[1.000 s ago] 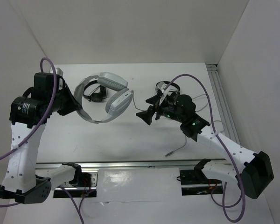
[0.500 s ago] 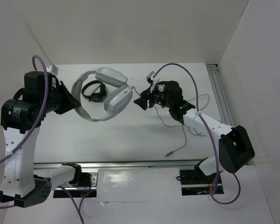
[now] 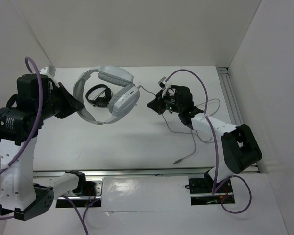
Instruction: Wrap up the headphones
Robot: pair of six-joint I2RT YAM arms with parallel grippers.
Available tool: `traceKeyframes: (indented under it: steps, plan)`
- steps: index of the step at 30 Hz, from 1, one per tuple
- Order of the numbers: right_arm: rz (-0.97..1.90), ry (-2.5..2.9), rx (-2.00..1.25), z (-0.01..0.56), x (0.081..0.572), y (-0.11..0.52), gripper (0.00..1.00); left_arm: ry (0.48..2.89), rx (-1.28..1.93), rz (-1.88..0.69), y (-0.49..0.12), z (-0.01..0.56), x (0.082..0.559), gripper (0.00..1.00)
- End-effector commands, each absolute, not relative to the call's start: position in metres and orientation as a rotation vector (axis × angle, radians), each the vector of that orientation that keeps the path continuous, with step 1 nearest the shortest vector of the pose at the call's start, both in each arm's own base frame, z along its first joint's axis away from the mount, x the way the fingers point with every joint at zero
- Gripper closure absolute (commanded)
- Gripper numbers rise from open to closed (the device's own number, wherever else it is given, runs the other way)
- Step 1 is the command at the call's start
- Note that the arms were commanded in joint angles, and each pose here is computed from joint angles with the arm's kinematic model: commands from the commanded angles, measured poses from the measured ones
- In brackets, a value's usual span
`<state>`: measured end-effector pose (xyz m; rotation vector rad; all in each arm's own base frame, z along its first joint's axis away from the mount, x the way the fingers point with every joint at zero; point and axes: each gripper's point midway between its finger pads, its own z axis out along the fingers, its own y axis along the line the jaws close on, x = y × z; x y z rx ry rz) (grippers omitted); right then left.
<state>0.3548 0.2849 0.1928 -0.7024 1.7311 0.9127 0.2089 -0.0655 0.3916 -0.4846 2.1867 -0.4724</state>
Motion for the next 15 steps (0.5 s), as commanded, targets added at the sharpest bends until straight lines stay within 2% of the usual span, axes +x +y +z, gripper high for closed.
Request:
traceKeyframes:
  steps: [1, 4, 5, 7, 8, 11, 15]
  plan:
    - [0.916, 1.676, -0.64, 0.201, 0.362, 0.286, 1.0, 2.058, -0.483, -0.686, -0.088, 0.424, 0.216, 1.0]
    - [0.923, 1.684, -0.564, 0.204, 0.366, 0.287, 1.0, 2.061, -0.426, -0.931, -0.123, 0.422, 0.22, 1.0]
    - [0.941, 1.681, -0.585, 0.204, 0.359, 0.296, 1.0, 2.095, -0.438, -1.0, -0.132, 0.405, 0.22, 1.0]
    - [0.924, 1.692, -0.557, 0.211, 0.362, 0.305, 1.0, 2.029, -0.394, -1.253, -0.159, 0.418, 0.221, 1.0]
    - [0.933, 1.703, -0.572, 0.208, 0.357, 0.316, 1.0, 2.049, -0.42, -1.326, -0.166, 0.399, 0.22, 1.0]
    - [0.945, 1.723, -0.549, 0.207, 0.35, 0.329, 1.0, 1.925, -0.425, -1.542, -0.18, 0.415, 0.222, 1.0]
    - [0.992, 1.705, -0.59, 0.215, 0.327, 0.358, 1.0, 1.81, -0.565, -1.489, -0.166, 0.412, 0.237, 1.0]
